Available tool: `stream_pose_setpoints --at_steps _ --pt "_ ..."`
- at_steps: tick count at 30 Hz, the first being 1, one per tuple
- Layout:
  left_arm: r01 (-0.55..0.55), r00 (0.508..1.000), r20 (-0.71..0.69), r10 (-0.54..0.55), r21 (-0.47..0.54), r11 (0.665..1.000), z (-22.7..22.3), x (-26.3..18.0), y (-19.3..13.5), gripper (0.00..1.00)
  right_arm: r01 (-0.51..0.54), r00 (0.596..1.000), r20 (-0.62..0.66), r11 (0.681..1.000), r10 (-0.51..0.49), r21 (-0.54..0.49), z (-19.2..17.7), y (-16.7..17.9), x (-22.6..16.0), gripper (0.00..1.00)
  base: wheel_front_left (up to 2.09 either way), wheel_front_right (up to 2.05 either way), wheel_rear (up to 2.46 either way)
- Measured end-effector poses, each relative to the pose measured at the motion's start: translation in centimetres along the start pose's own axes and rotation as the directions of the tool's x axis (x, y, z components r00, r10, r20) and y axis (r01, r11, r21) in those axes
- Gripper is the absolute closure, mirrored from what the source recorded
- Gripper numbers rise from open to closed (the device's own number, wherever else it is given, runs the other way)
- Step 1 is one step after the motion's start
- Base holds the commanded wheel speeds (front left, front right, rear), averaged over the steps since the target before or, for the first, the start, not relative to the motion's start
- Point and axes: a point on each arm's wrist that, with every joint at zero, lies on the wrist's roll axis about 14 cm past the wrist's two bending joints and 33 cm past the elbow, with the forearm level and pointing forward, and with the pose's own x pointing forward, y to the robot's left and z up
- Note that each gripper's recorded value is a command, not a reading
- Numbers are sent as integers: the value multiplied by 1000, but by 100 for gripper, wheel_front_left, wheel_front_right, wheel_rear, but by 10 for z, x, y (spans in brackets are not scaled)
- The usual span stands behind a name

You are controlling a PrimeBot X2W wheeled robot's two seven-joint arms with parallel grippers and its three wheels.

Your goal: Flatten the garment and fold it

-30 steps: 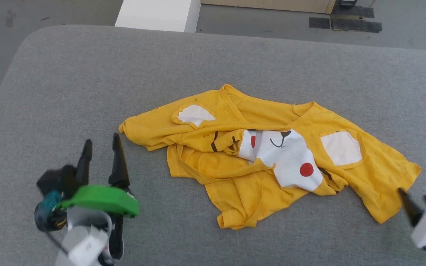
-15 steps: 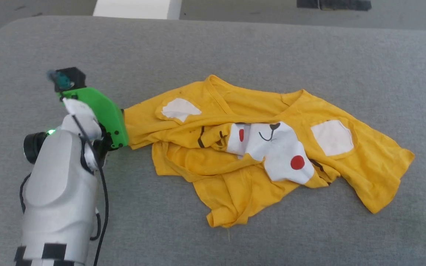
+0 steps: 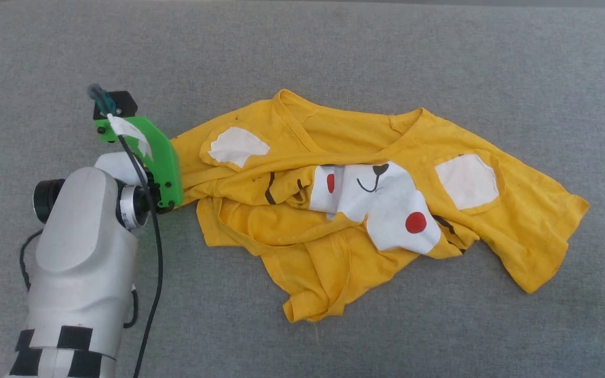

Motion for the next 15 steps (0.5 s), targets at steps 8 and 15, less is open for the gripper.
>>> stream_pose_setpoints --at_steps 8,15 --pt "128 977 191 -94 -178 976 25 -9 -4 100 -17 999 35 998 19 -52 18 14 7 0 0 0 0" --pt "216 920 370 -131 -198 956 53 -26 -7 100 -17 989 -149 961 -25 -275 11 17 29 0 0 0 0"
